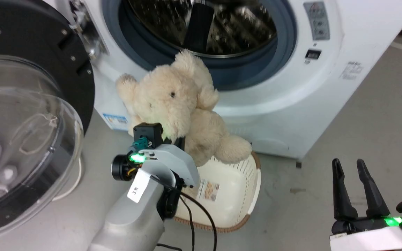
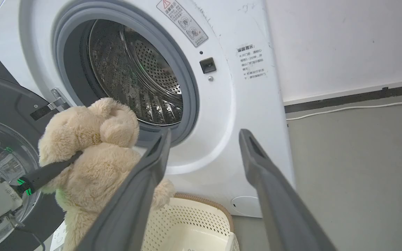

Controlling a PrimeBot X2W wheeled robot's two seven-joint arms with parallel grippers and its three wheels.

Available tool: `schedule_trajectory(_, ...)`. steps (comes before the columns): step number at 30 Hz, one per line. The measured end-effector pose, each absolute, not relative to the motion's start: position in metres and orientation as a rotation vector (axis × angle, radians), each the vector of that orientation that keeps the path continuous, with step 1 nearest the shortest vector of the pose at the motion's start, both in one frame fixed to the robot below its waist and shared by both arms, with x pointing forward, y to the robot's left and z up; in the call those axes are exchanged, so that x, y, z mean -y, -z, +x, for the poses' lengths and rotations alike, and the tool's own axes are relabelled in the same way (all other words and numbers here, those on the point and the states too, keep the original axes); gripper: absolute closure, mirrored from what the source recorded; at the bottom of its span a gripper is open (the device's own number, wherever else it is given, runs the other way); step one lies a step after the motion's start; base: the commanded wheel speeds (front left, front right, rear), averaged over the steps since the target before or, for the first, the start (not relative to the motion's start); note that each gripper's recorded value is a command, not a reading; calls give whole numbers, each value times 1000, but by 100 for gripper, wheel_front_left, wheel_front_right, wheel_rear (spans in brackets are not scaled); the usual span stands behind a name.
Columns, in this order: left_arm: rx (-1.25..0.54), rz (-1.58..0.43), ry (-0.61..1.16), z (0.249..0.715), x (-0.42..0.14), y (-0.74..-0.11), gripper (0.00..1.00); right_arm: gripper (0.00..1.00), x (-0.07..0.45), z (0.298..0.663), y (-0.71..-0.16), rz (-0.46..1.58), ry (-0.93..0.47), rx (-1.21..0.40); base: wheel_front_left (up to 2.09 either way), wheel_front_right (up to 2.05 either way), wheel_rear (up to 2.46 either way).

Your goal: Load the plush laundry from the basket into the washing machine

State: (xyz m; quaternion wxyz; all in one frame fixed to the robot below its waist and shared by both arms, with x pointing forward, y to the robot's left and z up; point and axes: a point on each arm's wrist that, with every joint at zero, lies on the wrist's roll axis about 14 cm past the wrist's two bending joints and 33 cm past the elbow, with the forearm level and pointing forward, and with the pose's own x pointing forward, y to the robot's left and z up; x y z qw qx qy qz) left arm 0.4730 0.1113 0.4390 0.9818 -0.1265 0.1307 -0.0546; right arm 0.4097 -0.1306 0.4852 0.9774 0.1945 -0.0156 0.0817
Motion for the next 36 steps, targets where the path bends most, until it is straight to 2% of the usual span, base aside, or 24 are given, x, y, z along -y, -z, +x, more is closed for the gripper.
schedule_trajectory(8,-36,-215,142,484,-120,-512,100,0,139,398,-505,386,-152,85,0,0,0)
schedule_trajectory(14,74,-180,178,496,-114,-541,100,0,150,396,-501,385,-116,78,0,0,0)
schedule_trajectory(21,71,-155,209,515,-105,-529,100,0,162,402,-491,380,-76,62,0,0,0)
schedule_trajectory(36,101,-54,276,587,-90,-511,100,0,183,423,-451,357,0,-20,0,0,0)
